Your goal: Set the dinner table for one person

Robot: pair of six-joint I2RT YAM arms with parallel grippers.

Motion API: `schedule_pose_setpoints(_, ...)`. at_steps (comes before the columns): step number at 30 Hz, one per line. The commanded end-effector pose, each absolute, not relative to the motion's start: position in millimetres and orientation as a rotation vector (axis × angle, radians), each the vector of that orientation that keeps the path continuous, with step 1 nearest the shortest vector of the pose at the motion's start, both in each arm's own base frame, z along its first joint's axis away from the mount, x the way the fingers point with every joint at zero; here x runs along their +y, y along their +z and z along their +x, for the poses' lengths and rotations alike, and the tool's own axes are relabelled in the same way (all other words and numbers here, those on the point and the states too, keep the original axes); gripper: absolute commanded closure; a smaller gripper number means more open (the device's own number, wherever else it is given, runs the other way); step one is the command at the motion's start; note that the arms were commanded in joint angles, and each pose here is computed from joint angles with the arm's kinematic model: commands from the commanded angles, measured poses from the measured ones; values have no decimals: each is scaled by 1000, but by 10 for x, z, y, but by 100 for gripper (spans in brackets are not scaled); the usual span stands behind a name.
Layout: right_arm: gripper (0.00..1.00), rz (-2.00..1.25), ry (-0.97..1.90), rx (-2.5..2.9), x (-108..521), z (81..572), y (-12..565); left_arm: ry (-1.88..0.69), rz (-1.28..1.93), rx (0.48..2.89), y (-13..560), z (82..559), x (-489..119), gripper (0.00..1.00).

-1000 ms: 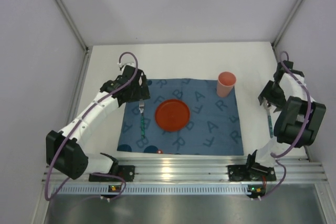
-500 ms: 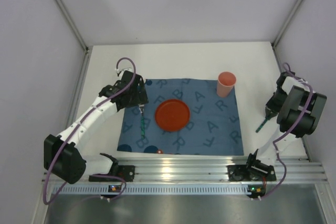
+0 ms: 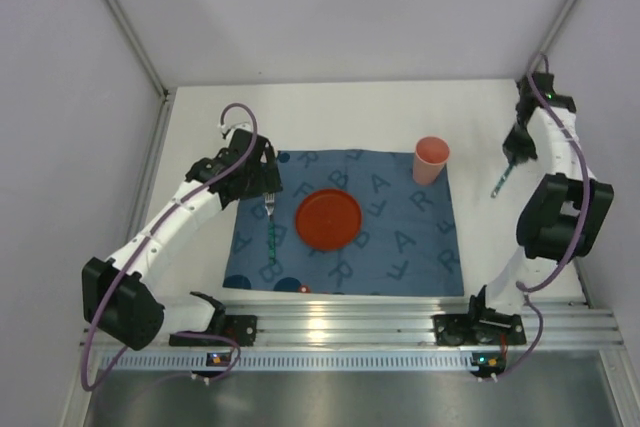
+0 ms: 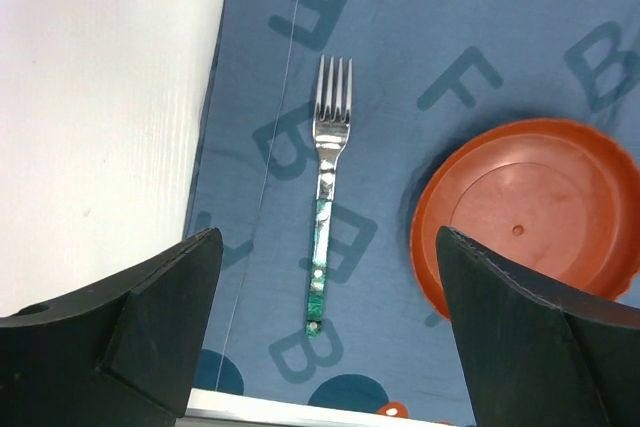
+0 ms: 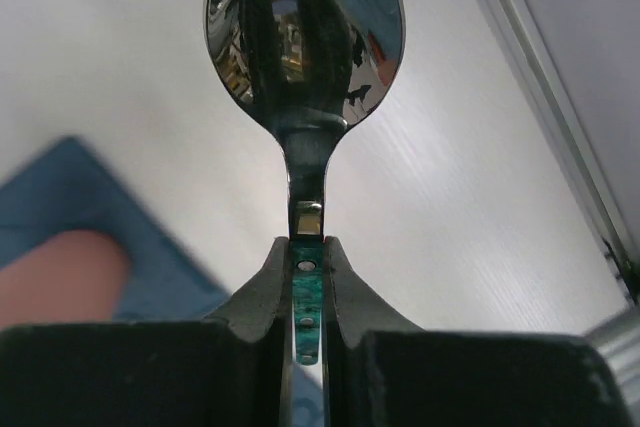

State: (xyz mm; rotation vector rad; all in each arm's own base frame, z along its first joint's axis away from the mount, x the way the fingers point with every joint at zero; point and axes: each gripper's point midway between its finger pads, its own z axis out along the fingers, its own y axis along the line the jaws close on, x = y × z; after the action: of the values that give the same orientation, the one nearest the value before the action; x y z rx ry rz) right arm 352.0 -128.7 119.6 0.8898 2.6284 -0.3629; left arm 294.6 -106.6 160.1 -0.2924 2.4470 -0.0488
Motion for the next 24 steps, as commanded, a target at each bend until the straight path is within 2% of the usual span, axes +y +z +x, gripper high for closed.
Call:
schedule_pose_setpoints(1,100,631,-256,2407,-470,3767,2437,-70,-282,2371,1865,3122,-1091,7)
schedule_pose_setpoints(5,100,451,-14,2356,633,3723,2864,-84,-275,2341,1998,3161,-1097,7)
schedule_pose_setpoints(8,100,340,181,2391,1371,3549,2797,-81,-266,2333,2039,3146,-1080,7)
schedule_pose_setpoints(10,100,259,270,2472,1771,3384,2513,-78,-261,2332,2055,3117,-1062,7)
schedule_pose_setpoints(14,100,228,302,2606,2135,3133,1899,-76,-254,2338,2032,3054,-1036,7)
schedule_pose_setpoints(19,100,227,240,2759,2135,2915,1027,-72,-257,2336,2040,2975,-988,7)
schedule_pose_setpoints(24,100,213,176,2838,2073,2774,515,-52,-250,2332,2078,2892,-919,7)
